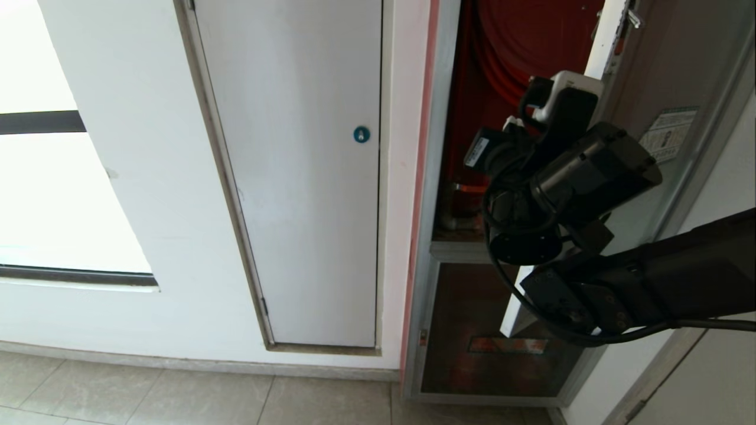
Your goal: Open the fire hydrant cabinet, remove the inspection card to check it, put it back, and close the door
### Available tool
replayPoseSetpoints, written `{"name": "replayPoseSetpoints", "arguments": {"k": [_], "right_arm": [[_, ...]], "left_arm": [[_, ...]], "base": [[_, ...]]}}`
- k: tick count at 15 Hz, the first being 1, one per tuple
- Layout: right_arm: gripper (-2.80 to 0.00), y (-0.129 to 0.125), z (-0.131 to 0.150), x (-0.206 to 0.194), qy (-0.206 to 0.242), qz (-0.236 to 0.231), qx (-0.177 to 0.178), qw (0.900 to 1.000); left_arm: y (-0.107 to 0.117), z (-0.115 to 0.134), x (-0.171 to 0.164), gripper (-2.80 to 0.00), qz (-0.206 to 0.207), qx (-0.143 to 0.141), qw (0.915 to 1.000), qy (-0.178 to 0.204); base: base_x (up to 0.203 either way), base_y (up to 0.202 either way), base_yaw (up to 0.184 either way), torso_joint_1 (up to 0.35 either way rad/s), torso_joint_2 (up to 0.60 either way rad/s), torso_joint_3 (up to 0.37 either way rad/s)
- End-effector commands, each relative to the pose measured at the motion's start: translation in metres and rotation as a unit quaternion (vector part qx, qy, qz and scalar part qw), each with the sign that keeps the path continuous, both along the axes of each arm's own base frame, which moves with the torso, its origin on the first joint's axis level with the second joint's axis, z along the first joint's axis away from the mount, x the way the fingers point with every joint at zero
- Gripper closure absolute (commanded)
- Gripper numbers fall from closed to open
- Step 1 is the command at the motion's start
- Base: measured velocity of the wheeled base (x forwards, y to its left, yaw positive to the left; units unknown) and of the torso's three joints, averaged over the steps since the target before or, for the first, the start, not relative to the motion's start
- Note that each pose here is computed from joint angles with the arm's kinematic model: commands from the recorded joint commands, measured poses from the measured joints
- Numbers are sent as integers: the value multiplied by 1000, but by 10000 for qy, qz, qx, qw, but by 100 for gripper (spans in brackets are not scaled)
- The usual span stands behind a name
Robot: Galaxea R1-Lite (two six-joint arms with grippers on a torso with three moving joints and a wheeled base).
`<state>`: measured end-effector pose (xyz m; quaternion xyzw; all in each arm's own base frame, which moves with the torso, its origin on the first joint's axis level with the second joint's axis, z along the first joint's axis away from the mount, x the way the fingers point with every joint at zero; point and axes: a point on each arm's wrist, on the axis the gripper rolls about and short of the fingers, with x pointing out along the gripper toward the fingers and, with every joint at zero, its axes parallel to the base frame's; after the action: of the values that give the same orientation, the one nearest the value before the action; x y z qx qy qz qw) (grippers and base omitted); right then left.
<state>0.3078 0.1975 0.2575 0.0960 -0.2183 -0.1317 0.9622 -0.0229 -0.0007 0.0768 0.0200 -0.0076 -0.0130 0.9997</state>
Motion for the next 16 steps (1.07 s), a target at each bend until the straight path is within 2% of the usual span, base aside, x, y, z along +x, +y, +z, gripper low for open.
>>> {"name": "replayPoseSetpoints", "arguments": {"k": [1, 16], "right_arm": [[0, -8, 8, 7, -147, -176, 112, 9997], [0, -32, 30, 12, -451, -486, 288, 9974]], "left_arm": [[0, -3, 1, 0, 2, 0, 10000, 58], [0, -3, 1, 0, 1, 0, 10000, 58]], "base": [[0, 0, 0, 0, 0, 0], [0, 0, 0, 0, 0, 0]]}}
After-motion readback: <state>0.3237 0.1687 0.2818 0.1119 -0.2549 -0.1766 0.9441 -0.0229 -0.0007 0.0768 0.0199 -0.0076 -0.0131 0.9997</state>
